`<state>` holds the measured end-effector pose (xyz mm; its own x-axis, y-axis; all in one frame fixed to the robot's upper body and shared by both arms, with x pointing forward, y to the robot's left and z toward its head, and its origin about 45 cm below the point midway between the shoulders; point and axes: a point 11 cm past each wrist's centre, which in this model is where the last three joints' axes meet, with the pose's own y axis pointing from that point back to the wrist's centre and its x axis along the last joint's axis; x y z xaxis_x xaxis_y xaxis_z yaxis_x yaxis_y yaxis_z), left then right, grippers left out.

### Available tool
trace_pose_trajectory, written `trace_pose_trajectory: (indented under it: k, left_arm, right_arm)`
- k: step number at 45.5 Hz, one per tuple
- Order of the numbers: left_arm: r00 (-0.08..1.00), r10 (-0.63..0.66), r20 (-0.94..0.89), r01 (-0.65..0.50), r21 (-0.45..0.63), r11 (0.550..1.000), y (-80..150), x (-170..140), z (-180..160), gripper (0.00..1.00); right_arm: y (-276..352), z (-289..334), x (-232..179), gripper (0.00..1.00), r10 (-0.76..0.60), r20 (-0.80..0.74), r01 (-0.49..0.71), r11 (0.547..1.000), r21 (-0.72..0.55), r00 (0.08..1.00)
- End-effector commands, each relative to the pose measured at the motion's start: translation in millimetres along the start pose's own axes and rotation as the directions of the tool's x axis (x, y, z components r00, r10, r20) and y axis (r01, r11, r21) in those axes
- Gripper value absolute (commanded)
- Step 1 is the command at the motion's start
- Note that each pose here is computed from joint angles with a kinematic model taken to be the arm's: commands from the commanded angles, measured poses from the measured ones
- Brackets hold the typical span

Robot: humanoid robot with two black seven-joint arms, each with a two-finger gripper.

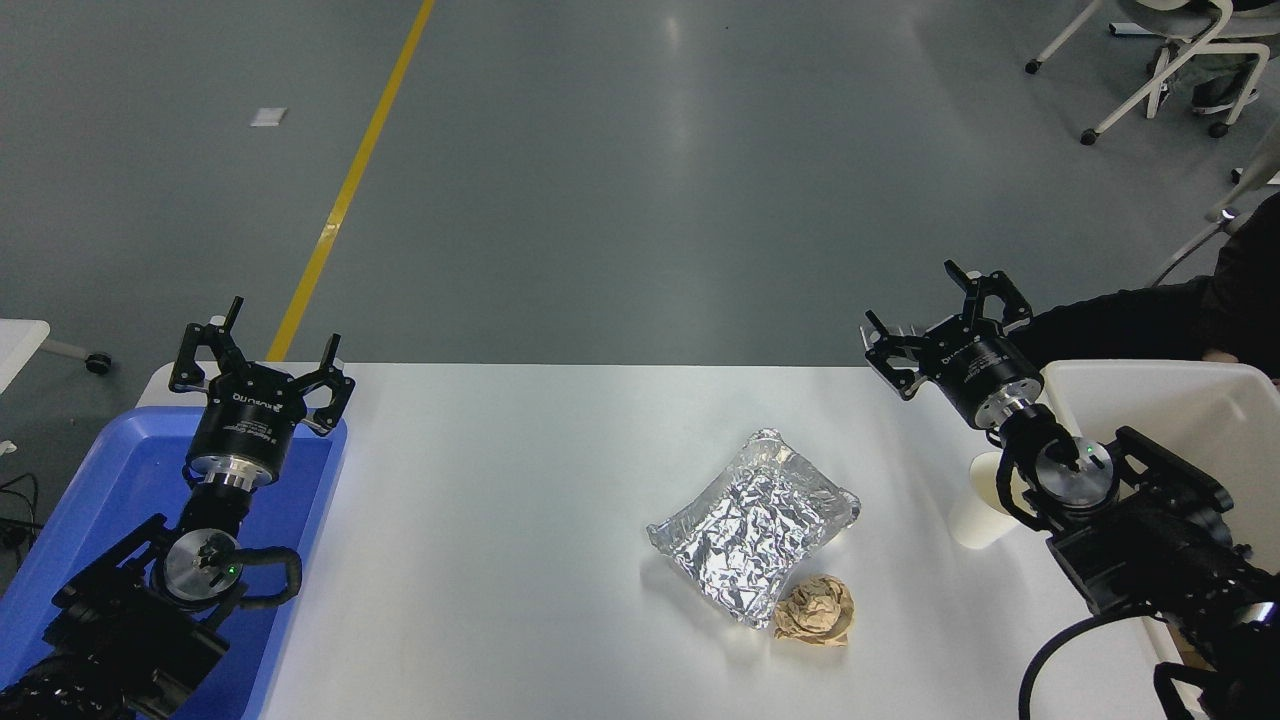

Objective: Pick up paper cup place in dustbin

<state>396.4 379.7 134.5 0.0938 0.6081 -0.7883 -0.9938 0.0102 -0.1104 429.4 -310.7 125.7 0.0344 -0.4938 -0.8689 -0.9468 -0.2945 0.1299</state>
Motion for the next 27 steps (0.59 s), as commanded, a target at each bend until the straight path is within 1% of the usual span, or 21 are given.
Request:
trace_pose_trajectory:
  k: [1, 6, 10, 12, 15, 18, 21, 24, 27]
  left_arm:
    - [1.000, 0.001, 0.004, -0.001, 0.003, 1.000, 1, 1, -1, 1.00]
    - [1.000, 0.001, -0.001, -0.001, -0.001, 1.000, 0, 0, 0, 1.00]
    - [1.000, 0.000, -0.001, 0.000, -0.001, 1.000, 0, 0, 0, 1.00]
    - [1.000, 0.000, -0.001, 0.000, -0.001, 1.000, 0, 0, 0, 1.00]
    - [1.000, 0.000, -0.001, 0.000, -0.001, 1.000, 0, 0, 0, 1.00]
    - [1.000, 0.000, -0.001, 0.000, -0.001, 1.000, 0, 0, 0, 1.00]
    - [1.000, 0.000, -0.001, 0.000, -0.001, 1.000, 0, 0, 0, 1.00]
    - [1.000, 0.000, -0.001, 0.000, -0.001, 1.000, 0, 0, 0, 1.00]
    - [1.000, 0.000, -0.001, 0.000, -0.001, 1.000, 0, 0, 0, 1.00]
  right_arm:
    - [1, 4, 0, 1.00, -0.015, 0.018, 0.015, 1.000, 0.002, 1.000]
    - [-1, 4, -4, 1.00, -0.023, 0.010, 0.023, 1.000, -0.005, 1.000]
    - [-9, 2, -16, 1.00, -0.044, -0.037, 0.043, 0.999, -0.033, 0.998]
    - [-17, 2, -29, 1.00, -0.075, -0.092, 0.068, 0.995, -0.074, 0.993]
    - [-26, -2, -49, 1.00, -0.127, -0.228, 0.092, 0.983, -0.159, 0.965]
    - [-38, -16, -81, 1.00, -0.209, -0.368, 0.124, 0.962, -0.243, 0.906]
    - [-48, -24, -118, 1.00, -0.300, -0.482, 0.150, 0.934, -0.325, 0.823]
    - [-54, -27, -150, 1.00, -0.379, -0.578, 0.150, 0.902, -0.404, 0.722]
    - [-60, -33, -178, 1.00, -0.436, -0.667, 0.113, 0.876, -0.469, 0.604]
